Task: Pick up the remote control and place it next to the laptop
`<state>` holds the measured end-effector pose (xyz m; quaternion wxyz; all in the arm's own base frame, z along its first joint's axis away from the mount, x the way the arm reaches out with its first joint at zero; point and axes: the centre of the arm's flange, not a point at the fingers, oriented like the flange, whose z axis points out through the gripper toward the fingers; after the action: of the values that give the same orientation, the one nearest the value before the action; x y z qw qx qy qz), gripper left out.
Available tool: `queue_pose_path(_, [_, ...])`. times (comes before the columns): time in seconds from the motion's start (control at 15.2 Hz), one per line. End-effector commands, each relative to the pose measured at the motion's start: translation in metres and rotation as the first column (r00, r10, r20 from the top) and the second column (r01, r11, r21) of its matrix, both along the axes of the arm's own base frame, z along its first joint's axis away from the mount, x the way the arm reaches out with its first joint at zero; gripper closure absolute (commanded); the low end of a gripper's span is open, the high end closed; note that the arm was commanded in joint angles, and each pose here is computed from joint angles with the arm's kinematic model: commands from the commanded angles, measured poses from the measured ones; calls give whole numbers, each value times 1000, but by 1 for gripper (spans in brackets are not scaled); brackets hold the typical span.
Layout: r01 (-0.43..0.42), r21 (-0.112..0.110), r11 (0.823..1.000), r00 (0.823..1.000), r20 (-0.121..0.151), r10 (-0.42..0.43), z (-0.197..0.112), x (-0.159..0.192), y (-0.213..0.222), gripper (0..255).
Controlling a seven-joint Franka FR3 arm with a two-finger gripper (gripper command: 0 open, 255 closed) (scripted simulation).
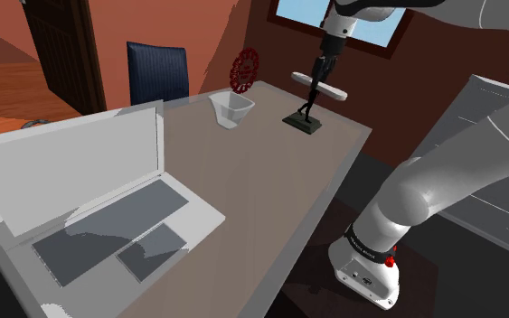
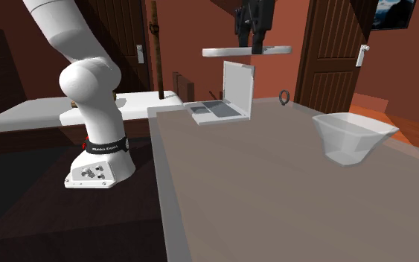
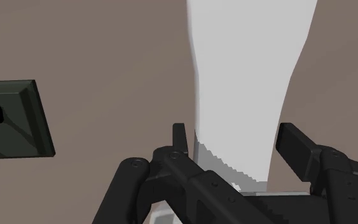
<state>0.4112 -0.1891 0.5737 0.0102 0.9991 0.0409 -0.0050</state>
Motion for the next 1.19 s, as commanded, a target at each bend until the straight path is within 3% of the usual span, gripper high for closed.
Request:
queue_pose_path(0.0, [0, 0, 1000, 1000, 0, 0, 1, -9, 21, 255])
queue_pose_path(1.12, [0, 0, 1000, 1000, 0, 0, 2, -99, 227, 255])
